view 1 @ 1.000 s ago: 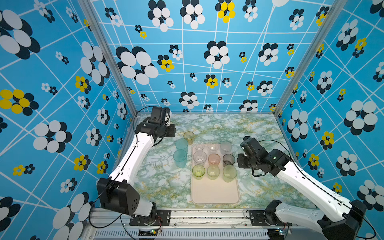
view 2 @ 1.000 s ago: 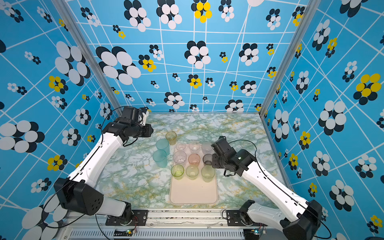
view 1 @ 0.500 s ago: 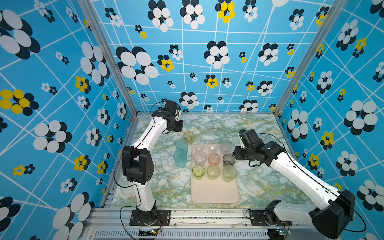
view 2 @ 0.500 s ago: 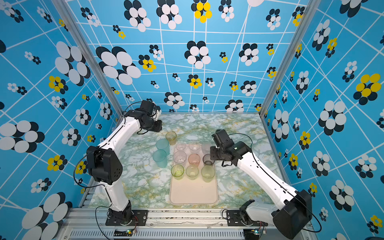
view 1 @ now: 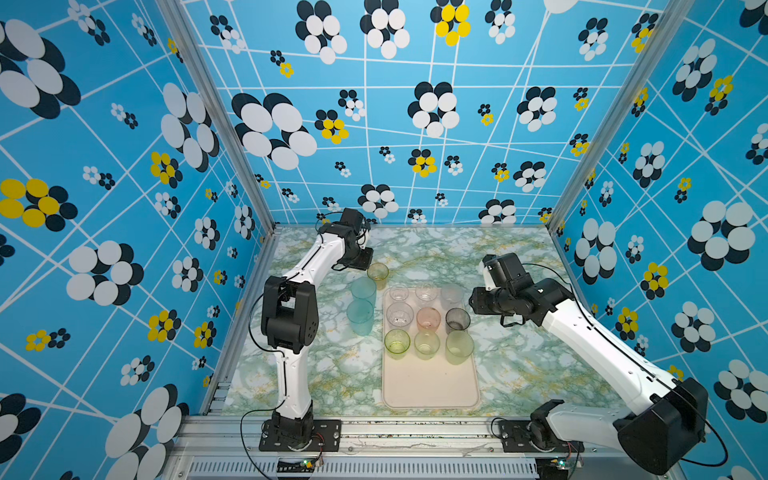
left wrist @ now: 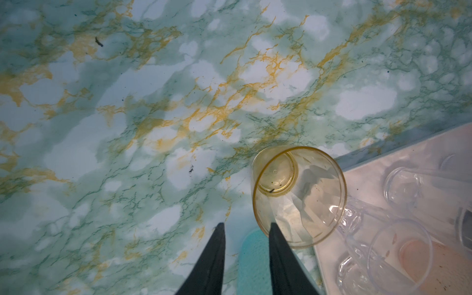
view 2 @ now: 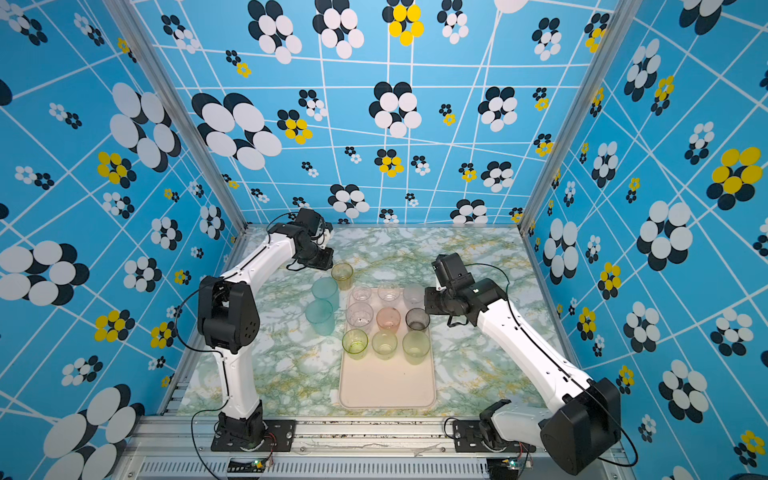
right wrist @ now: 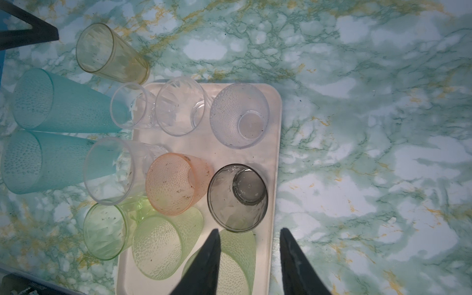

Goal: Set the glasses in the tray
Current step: 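Move the left gripper to the amber tumbler beyond the tray while the right gripper rises, then close the left gripper on the amber tumbler's rim, then lift the amber tumbler with the left gripper and carry it over the tray's near end, then lower the amber tumbler onto the tray's near end and open the left gripper, then raise the left gripper and move it toward the teal tumblers beyond the tray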

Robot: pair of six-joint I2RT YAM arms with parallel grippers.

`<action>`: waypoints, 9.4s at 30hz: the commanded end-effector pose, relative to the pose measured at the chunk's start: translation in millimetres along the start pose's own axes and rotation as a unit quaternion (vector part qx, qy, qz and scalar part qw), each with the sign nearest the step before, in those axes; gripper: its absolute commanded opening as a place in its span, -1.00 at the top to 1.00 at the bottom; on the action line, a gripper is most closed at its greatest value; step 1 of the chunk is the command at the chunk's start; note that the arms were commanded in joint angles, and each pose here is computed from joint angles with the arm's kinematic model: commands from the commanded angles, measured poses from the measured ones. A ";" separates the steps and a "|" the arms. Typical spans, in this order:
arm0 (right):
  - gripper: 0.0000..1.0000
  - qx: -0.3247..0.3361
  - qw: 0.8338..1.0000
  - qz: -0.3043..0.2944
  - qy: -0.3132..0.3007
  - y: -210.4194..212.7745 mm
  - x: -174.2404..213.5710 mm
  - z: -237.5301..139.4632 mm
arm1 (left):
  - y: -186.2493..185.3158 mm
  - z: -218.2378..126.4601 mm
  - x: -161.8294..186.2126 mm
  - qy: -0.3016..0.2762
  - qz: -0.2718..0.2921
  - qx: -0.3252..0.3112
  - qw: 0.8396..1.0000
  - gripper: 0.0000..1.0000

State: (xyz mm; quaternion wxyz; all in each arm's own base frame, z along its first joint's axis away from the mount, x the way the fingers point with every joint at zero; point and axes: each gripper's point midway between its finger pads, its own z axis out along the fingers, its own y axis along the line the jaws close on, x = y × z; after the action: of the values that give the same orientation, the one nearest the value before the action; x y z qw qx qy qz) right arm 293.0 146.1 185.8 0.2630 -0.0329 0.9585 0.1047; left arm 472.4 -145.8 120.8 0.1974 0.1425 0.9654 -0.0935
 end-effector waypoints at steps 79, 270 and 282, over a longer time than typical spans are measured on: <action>0.19 -0.001 1.000 0.014 -0.002 -12.0 2.2 4.1 | -11.8 29.8 -18.9 0.013 0.035 0.005 0.999 0.88; 0.19 0.043 0.993 0.061 -0.089 -61.0 -24.4 -18.4 | -383.8 -94.2 236.2 0.027 0.469 0.211 0.857 0.52; 0.19 0.058 0.993 0.053 -0.087 -66.3 -20.9 -21.4 | -365.4 -145.2 171.4 -0.097 0.448 0.164 0.874 0.52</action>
State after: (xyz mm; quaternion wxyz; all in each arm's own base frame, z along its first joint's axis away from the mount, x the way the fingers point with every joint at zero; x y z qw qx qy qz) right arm 311.3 84.1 201.1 0.3368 0.0464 0.9370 0.0808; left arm 129.8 -422.8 205.2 0.2359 0.6029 0.7384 -0.1888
